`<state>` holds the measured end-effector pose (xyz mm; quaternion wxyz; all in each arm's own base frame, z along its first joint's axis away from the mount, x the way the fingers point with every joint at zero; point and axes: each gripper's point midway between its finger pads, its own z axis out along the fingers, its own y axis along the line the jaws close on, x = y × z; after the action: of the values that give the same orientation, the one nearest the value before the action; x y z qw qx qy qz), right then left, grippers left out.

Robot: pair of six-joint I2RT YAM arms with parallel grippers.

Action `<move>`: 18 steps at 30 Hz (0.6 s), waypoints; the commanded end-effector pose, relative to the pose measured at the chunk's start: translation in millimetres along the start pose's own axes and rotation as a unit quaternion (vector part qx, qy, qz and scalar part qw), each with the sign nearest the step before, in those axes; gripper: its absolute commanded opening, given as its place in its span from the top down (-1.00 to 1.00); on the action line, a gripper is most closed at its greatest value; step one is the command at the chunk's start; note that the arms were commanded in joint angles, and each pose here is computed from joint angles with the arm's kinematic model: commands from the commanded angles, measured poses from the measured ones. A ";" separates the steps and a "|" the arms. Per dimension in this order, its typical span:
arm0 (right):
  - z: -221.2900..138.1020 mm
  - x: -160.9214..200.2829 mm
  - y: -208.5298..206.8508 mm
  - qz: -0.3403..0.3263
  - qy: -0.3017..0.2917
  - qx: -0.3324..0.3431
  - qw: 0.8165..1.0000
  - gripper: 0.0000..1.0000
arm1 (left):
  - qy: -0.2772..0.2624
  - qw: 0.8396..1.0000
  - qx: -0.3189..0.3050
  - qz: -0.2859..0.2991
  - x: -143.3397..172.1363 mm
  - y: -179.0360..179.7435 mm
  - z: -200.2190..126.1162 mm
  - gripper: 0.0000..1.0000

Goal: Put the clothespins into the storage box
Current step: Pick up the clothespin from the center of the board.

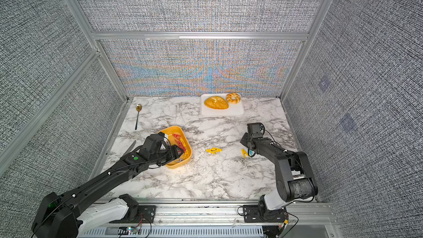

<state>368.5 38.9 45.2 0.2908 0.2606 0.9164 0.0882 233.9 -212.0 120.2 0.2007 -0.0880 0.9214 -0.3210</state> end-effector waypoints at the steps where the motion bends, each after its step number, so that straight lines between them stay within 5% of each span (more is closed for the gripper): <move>1: 5.6 -4.4 3.9 0.007 -0.003 -0.011 1.000 0.38 | -0.005 1.000 0.013 0.009 -3.7 -9.9 3.8 -0.47; 18: 30.4 6.4 0.9 0.005 0.020 -0.004 1.000 0.56 | -0.004 1.000 0.007 0.011 0.7 -8.9 9.5 -0.47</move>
<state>384.6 42.0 21.4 0.2812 0.2637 0.9174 0.0983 233.6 -222.9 115.4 0.1977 -0.0761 0.9233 -0.3205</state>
